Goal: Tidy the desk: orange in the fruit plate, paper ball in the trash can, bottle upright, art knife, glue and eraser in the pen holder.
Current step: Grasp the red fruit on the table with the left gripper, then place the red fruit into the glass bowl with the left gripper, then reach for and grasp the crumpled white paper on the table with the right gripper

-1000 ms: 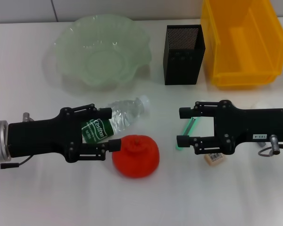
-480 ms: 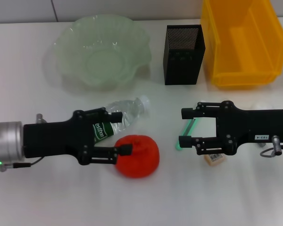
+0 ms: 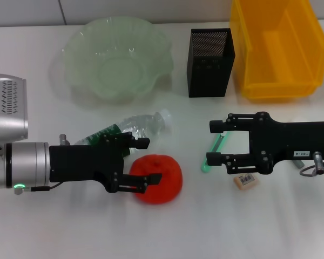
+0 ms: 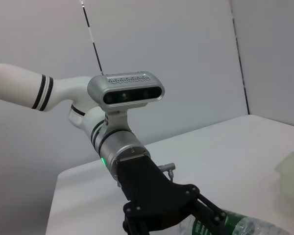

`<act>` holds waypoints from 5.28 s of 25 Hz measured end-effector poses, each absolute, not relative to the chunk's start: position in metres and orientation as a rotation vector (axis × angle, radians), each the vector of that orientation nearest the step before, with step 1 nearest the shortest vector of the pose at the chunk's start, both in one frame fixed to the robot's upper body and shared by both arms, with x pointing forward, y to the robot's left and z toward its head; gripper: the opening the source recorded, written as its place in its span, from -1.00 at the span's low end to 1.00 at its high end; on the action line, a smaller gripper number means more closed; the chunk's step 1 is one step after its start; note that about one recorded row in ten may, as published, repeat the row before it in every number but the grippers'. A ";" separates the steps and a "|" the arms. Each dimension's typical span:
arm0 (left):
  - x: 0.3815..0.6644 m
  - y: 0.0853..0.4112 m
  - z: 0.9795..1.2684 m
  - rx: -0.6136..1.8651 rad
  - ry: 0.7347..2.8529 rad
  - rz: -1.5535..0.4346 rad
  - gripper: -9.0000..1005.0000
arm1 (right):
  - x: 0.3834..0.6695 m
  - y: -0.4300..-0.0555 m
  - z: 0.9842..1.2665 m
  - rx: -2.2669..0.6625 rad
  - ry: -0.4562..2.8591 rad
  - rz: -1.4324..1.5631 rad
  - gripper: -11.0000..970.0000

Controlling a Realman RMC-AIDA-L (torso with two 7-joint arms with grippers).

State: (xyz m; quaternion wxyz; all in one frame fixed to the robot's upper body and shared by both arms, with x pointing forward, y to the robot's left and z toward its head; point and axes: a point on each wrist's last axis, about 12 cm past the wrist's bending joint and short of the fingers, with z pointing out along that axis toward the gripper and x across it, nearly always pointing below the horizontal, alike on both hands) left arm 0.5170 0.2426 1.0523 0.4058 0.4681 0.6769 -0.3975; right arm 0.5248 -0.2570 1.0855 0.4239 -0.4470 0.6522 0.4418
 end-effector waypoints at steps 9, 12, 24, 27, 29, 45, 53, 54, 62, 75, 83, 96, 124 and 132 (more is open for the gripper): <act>0.515 0.237 1.045 1.210 1.738 -0.984 0.50 | 0.526 -0.256 1.086 -1.119 1.631 1.107 0.53; 0.514 0.234 1.043 1.239 1.744 -0.985 0.49 | 0.526 -0.256 1.087 -1.121 1.630 1.107 0.53; 0.520 0.231 1.047 1.288 1.741 -0.980 0.07 | 0.526 -0.256 1.087 -1.122 1.628 1.110 0.53; 0.520 0.231 1.047 1.287 1.742 -0.979 -0.17 | 0.526 -0.256 1.087 -1.123 1.627 1.112 0.53; 0.519 0.231 1.047 1.286 1.743 -0.979 -0.33 | 0.525 -0.256 1.087 -1.122 1.627 1.113 0.53; 0.527 0.295 1.095 0.830 1.577 -1.009 -0.78 | 0.524 -0.258 1.085 -1.113 1.637 1.108 0.53; 0.551 0.298 1.093 0.597 1.570 -0.837 -0.86 | 0.523 -0.257 1.084 -1.108 1.637 1.110 0.53; 0.556 0.295 1.091 0.588 1.575 -0.823 -0.87 | 0.523 -0.257 1.084 -1.108 1.636 1.110 0.53; 0.607 0.261 1.082 0.568 1.653 -0.576 -0.82 | 0.523 -0.256 1.083 -1.105 1.636 1.110 0.53; 0.621 0.251 1.073 0.459 1.680 -0.453 -0.75 | 0.524 -0.256 1.084 -1.094 1.634 1.111 0.53; 0.623 0.247 1.073 0.466 1.684 -0.445 -0.21 | 0.525 -0.255 1.084 -1.096 1.634 1.107 0.53; 0.561 0.266 1.094 0.620 1.515 -0.938 0.61 | 0.526 -0.256 1.085 -1.089 1.635 1.099 0.52; 0.475 0.275 1.058 0.963 1.542 -1.167 0.60 | 0.575 -0.239 1.169 -1.154 1.915 1.104 0.52; 0.478 0.271 1.059 0.986 1.518 -1.142 0.60 | 0.598 -0.223 1.214 -1.089 2.419 0.676 0.52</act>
